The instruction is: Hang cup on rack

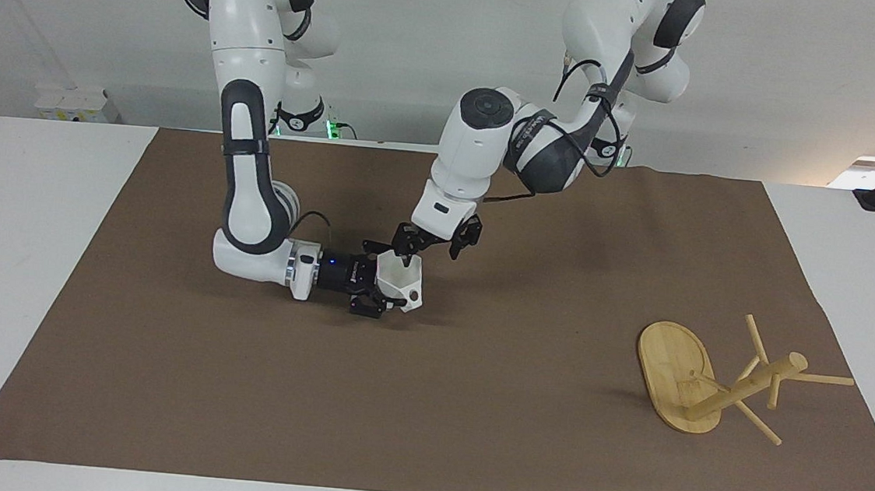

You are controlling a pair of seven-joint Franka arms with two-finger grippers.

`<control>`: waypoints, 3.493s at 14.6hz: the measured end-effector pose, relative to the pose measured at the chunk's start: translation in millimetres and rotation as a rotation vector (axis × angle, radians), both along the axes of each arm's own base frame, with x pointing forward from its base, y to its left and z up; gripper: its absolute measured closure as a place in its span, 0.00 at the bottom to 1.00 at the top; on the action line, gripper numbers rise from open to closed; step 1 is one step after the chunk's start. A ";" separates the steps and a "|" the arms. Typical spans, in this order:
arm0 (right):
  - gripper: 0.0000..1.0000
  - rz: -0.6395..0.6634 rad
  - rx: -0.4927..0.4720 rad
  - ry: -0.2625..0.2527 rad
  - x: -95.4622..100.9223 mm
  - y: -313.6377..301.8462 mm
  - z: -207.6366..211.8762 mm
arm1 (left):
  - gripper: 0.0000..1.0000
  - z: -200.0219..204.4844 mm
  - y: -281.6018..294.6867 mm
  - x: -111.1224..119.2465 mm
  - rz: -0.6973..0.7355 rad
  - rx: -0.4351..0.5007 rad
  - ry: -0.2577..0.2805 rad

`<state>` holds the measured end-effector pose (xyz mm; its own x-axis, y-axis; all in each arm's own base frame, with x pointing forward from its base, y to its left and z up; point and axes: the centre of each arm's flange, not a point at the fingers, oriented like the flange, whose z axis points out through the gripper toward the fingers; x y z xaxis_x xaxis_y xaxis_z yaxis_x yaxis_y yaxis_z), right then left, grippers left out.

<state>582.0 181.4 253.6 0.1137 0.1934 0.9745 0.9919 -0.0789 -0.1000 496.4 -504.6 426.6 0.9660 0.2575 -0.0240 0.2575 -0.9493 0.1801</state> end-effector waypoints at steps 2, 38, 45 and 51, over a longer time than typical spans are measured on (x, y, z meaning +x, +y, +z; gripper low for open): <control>0.23 -0.008 -0.008 0.005 -2.7 11.6 1.2 | 0.23 -7.4 -6.5 -2.4 0.020 0.002 0.002; 0.01 -0.366 -0.998 0.576 -92.5 -250.4 338.5 | 0.89 21.0 350.5 145.4 0.083 0.062 -0.239; 0.01 -0.789 -1.213 0.971 -91.4 -232.3 408.4 | 0.89 18.1 392.9 153.1 0.078 0.081 -0.241; 0.01 -1.012 -1.270 1.100 -68.0 -191.6 388.5 | 0.89 15.5 418.9 155.4 0.067 0.091 -0.241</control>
<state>514.0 -10.2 642.0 0.9727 0.0928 -0.2126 0.1000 -0.9947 0.0233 651.8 -85.7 442.2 0.9217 0.3119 0.2305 0.2806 -0.9466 0.1588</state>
